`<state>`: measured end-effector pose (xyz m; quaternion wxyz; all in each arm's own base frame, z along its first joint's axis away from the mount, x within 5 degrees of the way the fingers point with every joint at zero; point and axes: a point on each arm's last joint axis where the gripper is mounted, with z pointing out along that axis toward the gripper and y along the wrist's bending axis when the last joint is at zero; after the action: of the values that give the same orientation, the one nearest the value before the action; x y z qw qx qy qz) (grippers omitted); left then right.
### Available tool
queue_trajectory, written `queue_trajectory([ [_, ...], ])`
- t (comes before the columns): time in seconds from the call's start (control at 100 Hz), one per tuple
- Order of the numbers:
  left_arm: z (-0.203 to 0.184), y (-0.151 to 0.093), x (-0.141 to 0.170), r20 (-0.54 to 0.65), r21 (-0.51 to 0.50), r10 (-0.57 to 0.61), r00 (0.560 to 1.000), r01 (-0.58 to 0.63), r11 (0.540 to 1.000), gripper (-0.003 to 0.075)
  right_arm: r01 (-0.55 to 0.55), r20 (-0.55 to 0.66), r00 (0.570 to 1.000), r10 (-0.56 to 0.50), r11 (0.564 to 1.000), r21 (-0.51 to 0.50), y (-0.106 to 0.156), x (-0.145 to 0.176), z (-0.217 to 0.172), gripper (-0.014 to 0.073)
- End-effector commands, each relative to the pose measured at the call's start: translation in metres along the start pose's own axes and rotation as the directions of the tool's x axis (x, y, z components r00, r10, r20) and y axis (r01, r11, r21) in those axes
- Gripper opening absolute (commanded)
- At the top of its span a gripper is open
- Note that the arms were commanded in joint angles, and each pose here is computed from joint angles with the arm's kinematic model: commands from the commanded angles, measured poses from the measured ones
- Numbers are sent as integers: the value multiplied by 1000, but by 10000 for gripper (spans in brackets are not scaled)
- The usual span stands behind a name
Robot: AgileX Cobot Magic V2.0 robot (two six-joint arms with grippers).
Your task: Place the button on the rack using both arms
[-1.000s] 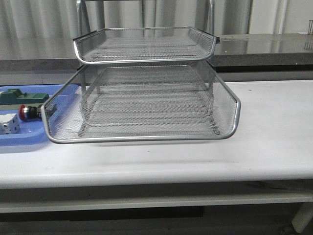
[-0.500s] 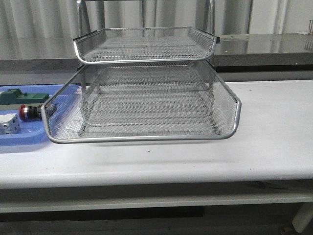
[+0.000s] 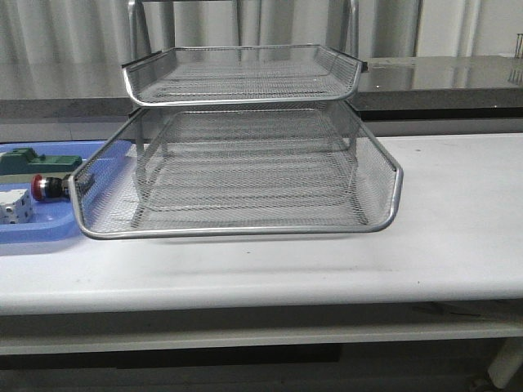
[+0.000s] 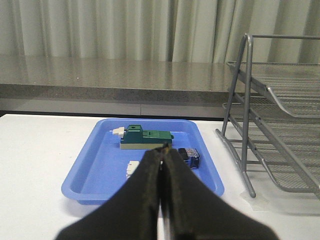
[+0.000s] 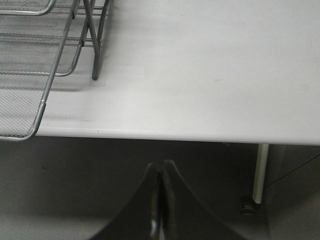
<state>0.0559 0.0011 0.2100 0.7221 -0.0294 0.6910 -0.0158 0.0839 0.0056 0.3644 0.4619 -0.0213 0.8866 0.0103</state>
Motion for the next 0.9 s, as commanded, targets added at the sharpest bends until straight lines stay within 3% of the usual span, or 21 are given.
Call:
queue_trajectory([
  [0.0,-1,1,9,59,2,-8,998,8,1000,-21,8,95,995,-9,1000,7,-1,-13,-7,-69],
  [0.31,-3,0,-5,159,10,-50,986,49,999,-21,8,95,995,-9,1000,7,-1,-13,-7,-69],
  [0.42,-2,0,-15,124,12,-116,985,116,993,-21,8,95,995,-9,1000,7,-1,-13,-7,-69],
  [0.66,12,-4,-62,75,10,-116,990,116,993,-21,8,95,995,-9,1000,7,-1,-13,-7,-69],
  [0.89,53,-8,-109,-89,-5,-99,991,99,995,-21,8,93,996,-8,1000,7,-1,-13,-7,-69],
])
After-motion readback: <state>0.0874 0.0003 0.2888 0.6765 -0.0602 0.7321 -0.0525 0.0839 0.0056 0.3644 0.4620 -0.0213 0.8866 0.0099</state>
